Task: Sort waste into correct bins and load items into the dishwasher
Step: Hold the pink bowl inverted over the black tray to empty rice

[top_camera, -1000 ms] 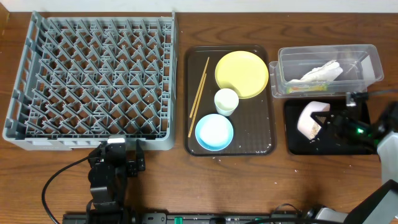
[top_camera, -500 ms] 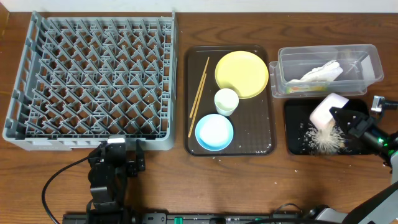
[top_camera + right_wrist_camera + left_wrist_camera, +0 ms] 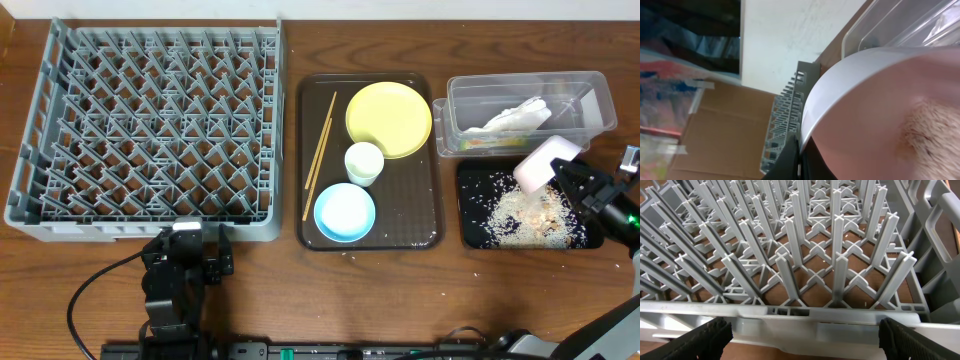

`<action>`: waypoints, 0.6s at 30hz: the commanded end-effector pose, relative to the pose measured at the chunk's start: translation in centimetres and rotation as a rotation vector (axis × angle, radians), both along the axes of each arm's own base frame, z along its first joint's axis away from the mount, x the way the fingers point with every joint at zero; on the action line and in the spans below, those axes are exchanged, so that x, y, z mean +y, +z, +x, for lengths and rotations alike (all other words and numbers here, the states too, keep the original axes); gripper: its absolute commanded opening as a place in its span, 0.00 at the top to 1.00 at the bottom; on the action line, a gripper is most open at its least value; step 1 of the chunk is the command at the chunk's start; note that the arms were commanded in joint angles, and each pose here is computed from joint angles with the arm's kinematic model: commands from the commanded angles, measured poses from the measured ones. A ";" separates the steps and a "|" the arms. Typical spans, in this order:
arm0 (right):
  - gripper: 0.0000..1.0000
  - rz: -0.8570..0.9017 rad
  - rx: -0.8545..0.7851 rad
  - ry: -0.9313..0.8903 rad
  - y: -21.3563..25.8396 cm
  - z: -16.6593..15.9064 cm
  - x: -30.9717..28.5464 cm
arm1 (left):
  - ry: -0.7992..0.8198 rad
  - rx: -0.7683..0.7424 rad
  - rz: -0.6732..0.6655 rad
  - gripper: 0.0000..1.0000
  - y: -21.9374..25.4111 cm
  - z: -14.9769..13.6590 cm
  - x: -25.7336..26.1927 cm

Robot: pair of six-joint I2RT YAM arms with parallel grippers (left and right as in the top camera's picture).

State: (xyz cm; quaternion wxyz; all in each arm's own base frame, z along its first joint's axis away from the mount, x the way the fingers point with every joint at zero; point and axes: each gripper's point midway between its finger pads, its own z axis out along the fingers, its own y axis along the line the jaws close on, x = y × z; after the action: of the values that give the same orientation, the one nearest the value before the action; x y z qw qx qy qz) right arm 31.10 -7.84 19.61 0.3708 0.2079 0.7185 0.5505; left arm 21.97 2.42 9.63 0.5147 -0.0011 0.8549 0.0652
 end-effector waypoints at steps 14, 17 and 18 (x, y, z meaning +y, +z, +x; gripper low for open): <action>0.99 0.204 0.166 -0.080 0.2 0.0 -1.5 | -0.011 0.018 0.006 0.03 -0.4 -0.2 -0.1; 0.99 0.209 0.184 -0.090 0.0 0.1 -1.6 | -0.011 0.018 0.006 0.03 -0.4 -0.2 -0.1; 0.99 0.207 0.192 -0.097 -0.2 0.1 -1.7 | -0.011 0.018 0.006 0.03 -0.4 -0.2 -0.1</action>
State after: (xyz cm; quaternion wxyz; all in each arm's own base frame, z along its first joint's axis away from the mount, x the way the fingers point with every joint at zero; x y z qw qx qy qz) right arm 31.25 -9.23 19.48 0.3100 0.3147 0.6851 0.5792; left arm 21.97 2.42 9.63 0.5148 -0.0012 0.8549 0.0650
